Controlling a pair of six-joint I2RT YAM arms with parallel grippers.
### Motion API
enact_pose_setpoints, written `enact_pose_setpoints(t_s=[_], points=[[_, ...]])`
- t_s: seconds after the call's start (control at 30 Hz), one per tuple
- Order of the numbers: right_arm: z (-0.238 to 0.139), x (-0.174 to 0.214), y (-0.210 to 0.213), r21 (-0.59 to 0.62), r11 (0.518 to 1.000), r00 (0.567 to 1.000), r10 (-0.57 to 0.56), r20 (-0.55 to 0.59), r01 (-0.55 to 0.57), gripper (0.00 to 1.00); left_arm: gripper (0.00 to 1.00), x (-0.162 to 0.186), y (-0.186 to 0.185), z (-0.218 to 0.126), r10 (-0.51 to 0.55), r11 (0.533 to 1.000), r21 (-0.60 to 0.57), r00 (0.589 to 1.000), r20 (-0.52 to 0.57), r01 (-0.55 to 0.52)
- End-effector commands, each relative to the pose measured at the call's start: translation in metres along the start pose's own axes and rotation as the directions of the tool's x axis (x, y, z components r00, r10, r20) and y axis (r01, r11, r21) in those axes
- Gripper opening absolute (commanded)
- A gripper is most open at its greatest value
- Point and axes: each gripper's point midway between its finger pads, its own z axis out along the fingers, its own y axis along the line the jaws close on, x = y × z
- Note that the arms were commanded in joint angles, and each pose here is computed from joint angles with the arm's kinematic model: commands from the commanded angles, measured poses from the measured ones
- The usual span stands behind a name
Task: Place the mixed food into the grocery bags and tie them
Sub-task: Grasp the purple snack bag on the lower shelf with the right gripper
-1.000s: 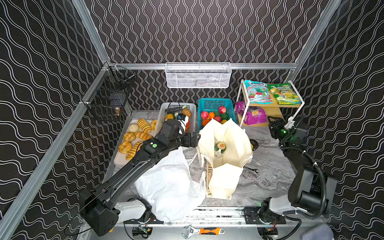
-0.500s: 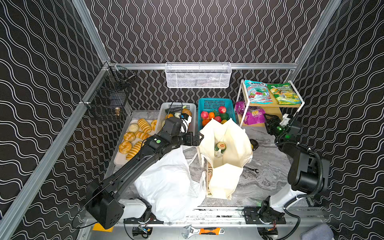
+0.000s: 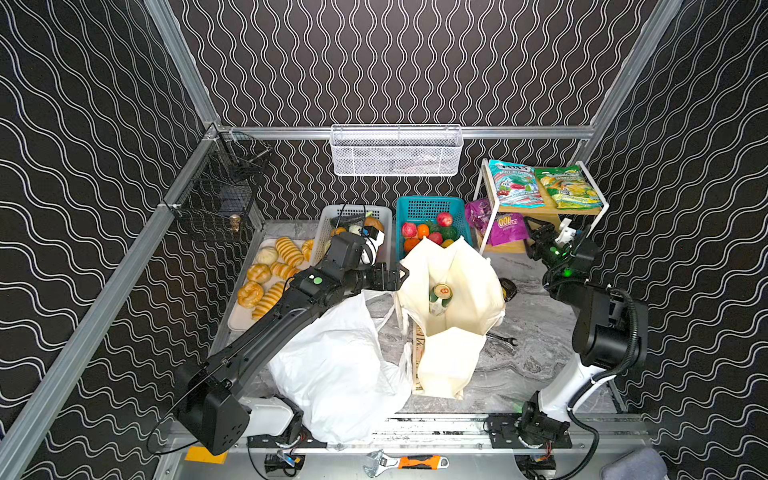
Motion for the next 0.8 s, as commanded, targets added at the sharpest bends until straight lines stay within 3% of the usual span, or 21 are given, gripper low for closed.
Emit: enact_pose_setpoints(t_s=[0.0, 0.17, 0.37, 0.57, 0.77], points=[[0.000, 0.010, -0.036, 0.168, 0.986, 1.000, 0.010, -0.022, -0.006, 0.74, 0.99, -0.003, -0.002, -0.002, -0.007, 1.000, 0.012, 1.000, 0.013, 0.007], [-0.015, 0.012, -0.051, 0.278, 0.959, 0.998, -0.052, 0.021, 0.044, 0.38, 0.99, -0.002, -0.003, -0.001, -0.019, 1.000, 0.023, 1.000, 0.011, 0.019], [-0.040, 0.010, -0.047, 0.346, 0.935, 0.991, -0.108, 0.082, 0.074, 0.02, 0.99, -0.002, -0.004, 0.001, -0.022, 0.999, 0.027, 1.000, 0.006, 0.022], [-0.059, 0.001, -0.038, 0.345, 0.936, 0.981, -0.129, 0.142, 0.073, 0.01, 0.99, -0.001, -0.004, -0.001, -0.022, 0.999, 0.024, 1.000, 0.008, 0.022], [-0.038, 0.007, -0.016, 0.136, 0.990, 0.997, -0.037, 0.060, 0.028, 0.32, 0.99, -0.001, -0.003, -0.002, -0.021, 1.000, 0.023, 1.000, 0.010, 0.021]])
